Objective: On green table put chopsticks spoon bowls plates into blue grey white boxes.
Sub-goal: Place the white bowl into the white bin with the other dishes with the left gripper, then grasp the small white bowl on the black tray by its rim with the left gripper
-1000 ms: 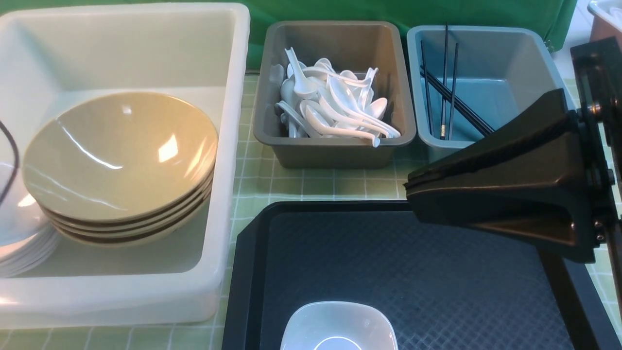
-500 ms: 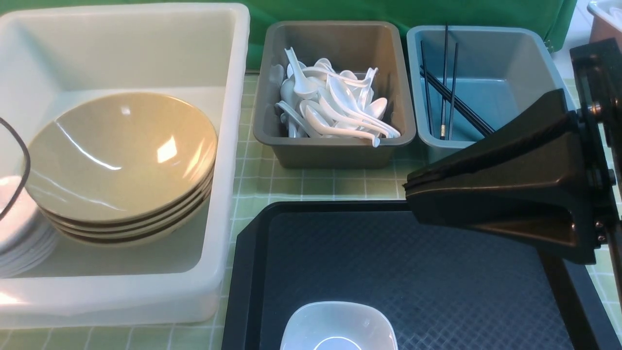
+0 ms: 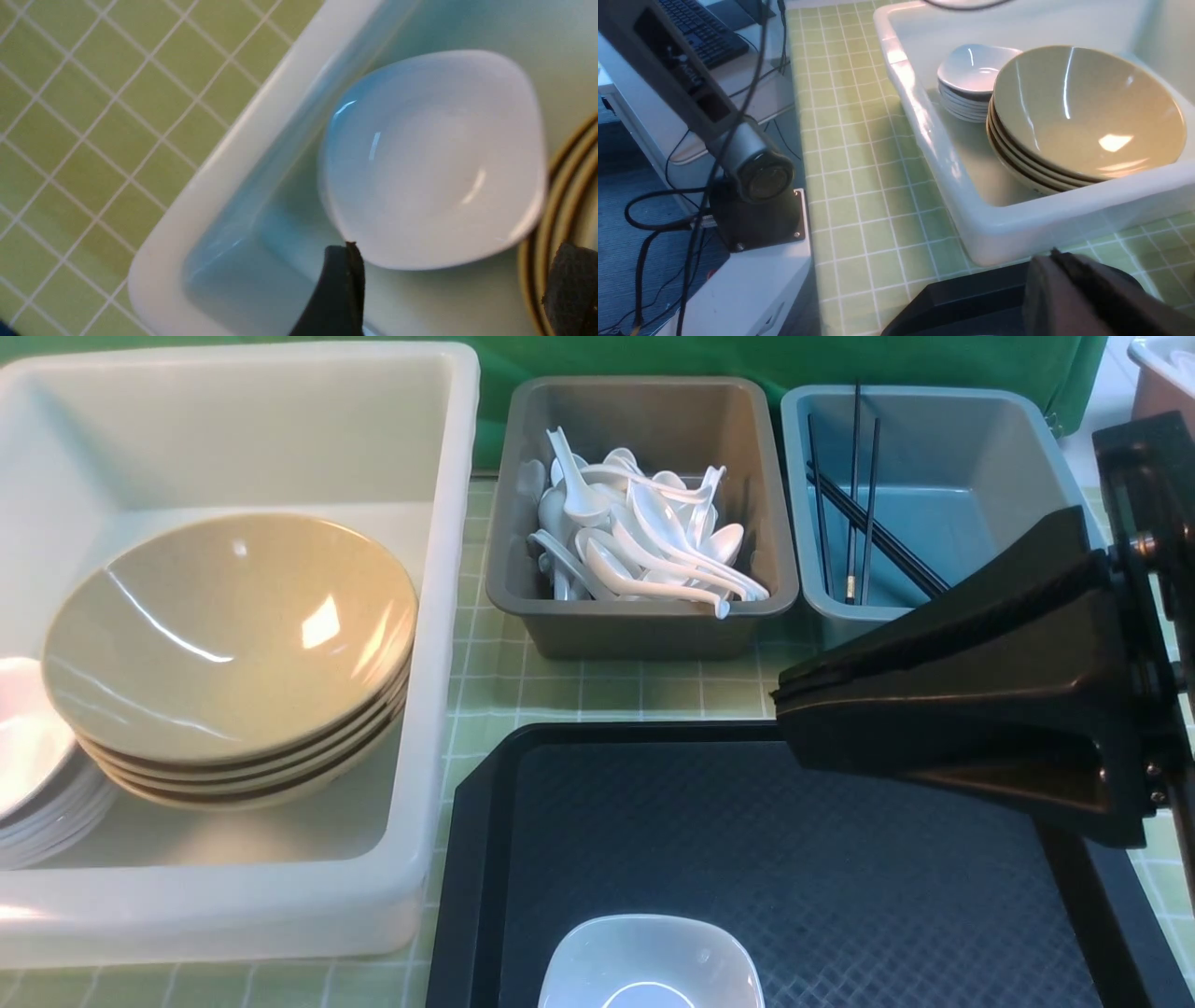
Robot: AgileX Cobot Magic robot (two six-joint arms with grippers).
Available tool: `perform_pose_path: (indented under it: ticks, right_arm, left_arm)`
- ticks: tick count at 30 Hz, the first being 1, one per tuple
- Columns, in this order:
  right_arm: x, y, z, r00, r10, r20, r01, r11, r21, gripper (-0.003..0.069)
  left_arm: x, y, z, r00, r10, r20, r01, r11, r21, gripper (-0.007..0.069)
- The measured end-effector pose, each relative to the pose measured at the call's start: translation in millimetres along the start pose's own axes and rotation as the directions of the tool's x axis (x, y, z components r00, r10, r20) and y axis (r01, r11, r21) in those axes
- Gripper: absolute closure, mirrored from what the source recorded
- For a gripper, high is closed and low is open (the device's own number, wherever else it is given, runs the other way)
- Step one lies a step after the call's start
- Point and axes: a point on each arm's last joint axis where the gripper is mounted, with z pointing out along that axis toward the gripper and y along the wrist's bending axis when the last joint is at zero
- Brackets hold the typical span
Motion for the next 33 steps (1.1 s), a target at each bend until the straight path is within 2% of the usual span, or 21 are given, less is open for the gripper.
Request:
perform_pose_path:
  ticks: [1, 3, 4, 5, 6, 7, 9, 10, 11, 12, 13, 17, 22, 28, 33]
  right_arm:
    - [0.1, 0.1, 0.0, 1.0, 0.0, -0.001, 0.0, 1.0, -0.001, 0.0634]
    - [0.8, 0.7, 0.0, 1.0, 0.001, -0.009, -0.001, 1.0, -0.008, 0.0634]
    - [1.3, 1.1, 0.0, 1.0, 0.0, -0.015, 0.0, 1.0, -0.012, 0.0634]
    - [2.3, 1.8, 0.0, 1.0, -0.002, -0.025, 0.001, 1.0, -0.02, 0.0634]
    - [2.4, 1.9, -0.1, 1.0, -0.002, -0.027, 0.001, 1.0, -0.021, 0.0634]
    - [3.6, 2.8, -0.1, 0.999, -0.003, -0.039, 0.002, 1.0, -0.031, 0.0634]
    - [5.2, 4.2, -0.2, 0.998, -0.004, -0.058, 0.001, 0.999, -0.046, 0.0632]
    - [6.0, 4.7, -0.3, 0.998, -0.005, -0.066, 0.002, 0.999, -0.052, 0.0631]
    - [6.2, 4.9, -0.3, 0.998, -0.005, -0.068, 0.001, 0.999, -0.054, 0.063]
    - [6.8, 5.5, -0.7, 0.997, -0.009, -0.074, 0.005, 0.998, -0.059, 0.0627]
    - [6.9, 6.2, -1.8, 0.997, -0.012, -0.074, 0.007, 0.998, -0.06, 0.0625]
    - [5.5, 12.2, -13.5, 0.998, -0.048, -0.043, 0.046, 0.997, -0.056, 0.0623]
    - [6.4, 25.2, -35.6, 0.996, -0.083, -0.011, 0.083, 0.995, -0.062, 0.0618]
    - [12.7, 33.1, -43.0, 0.994, -0.095, -0.059, 0.088, 0.99, -0.111, 0.0612]
    - [16.8, 35.6, -43.4, 0.99, -0.1, -0.103, 0.085, 0.986, -0.144, 0.0613]
  left_arm:
    - [0.9, -2.4, -4.8, 1.0, 0.025, 0.012, -0.026, 1.0, 0.018, 0.0118]
    - [13.6, -27.5, -32.2, 0.977, 0.194, 0.086, -0.206, 0.964, 0.167, 0.012]
    - [18.3, -38.5, -37.8, 0.958, 0.264, 0.11, -0.282, 0.934, 0.217, 0.012]
    - [26.8, -55.4, -46.8, 0.92, 0.361, 0.152, -0.391, 0.875, 0.285, 0.012]
    - [28.8, -59.5, -48.1, 0.907, 0.387, 0.164, -0.42, 0.854, 0.306, 0.012]
    - [41.6, -81.1, -56.1, 0.839, 0.496, 0.224, -0.543, 0.745, 0.387, 0.012]
    - [60.3, -107.4, -61.2, 0.744, 0.604, 0.285, -0.657, 0.586, 0.474, 0.012]
    - [71.3, -120.3, -62.3, 0.695, 0.649, 0.31, -0.697, 0.502, 0.512, 0.012]
    - [77.2, -127.0, -62.8, 0.668, 0.672, 0.32, -0.715, 0.46, 0.526, 0.012]
    - [91.5, -142.3, -60.9, 0.599, 0.726, 0.337, -0.748, 0.358, 0.559, 0.012]
    - [100.6, -152.7, -57.9, 0.555, 0.759, 0.341, -0.762, 0.298, 0.575, 0.012]
    - [128.3, -192.9, -38.5, 0.406, 0.856, 0.319, -0.769, 0.131, 0.626, 0.012]
    - [170.6, -250.2, 3.2, 0.203, 0.94, 0.274, -0.745, -0.034, 0.666, 0.012]
    - [198.7, -295.7, 50.9, -0.022, 0.976, 0.217, -0.769, -0.155, 0.62, 0.012]
    - [213.3, -324.2, 81.6, -0.178, 0.965, 0.191, -0.768, -0.258, 0.586, 0.012]
